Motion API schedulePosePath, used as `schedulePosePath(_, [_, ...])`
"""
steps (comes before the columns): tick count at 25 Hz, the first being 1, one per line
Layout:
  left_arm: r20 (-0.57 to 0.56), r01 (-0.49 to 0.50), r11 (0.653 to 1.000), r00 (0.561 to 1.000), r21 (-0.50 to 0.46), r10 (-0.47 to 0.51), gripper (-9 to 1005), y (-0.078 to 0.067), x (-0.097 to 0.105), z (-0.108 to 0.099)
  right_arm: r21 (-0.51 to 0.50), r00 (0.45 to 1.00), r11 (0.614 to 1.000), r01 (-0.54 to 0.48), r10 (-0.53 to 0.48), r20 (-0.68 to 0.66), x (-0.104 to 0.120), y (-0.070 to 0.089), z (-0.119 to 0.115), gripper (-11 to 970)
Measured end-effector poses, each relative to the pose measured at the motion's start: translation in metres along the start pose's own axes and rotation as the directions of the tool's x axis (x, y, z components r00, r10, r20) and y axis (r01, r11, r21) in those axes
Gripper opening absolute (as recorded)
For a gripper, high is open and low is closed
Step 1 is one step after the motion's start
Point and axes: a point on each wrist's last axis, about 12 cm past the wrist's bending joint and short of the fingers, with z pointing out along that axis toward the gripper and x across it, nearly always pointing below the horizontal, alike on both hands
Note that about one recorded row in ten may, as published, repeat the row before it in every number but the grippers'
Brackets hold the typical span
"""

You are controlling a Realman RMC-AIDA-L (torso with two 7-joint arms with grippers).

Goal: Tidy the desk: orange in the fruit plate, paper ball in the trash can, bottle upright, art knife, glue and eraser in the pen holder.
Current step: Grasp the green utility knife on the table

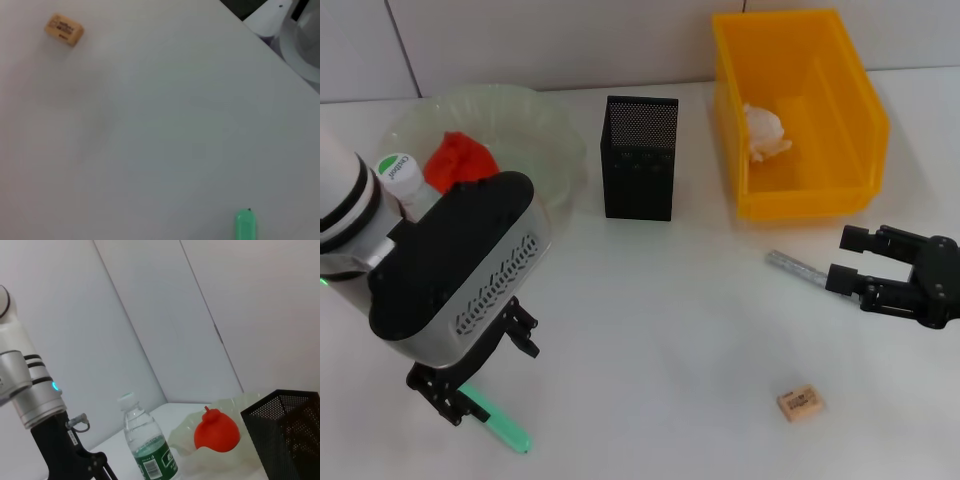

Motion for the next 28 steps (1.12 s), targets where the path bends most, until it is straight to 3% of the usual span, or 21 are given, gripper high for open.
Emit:
schedulePosePath(13, [-0.009,-0.061,0.998,0.998,0.031,0.061,743,0.007,0.005,0.003,0.002,0.999,1.000,-0.026,0.026,0.018,0.003,-0.001,0.011,742])
schedulePosePath(14, [-0.035,-0.105,0.992,0.994,0.073,0.107,743,0.010,0.008,0.010,0.002,0.999,1.000,-0.026,0.026,0.018,0.003,-0.001,0.011,742])
schedulePosePath(28, [-0.095,-0.054,0.992,0.993,0.117,0.065,741,0.014,0.019,0.026,0.000,1.000,1.000,-0.019,0.019,0.015,0.001,-0.004,0.017,739])
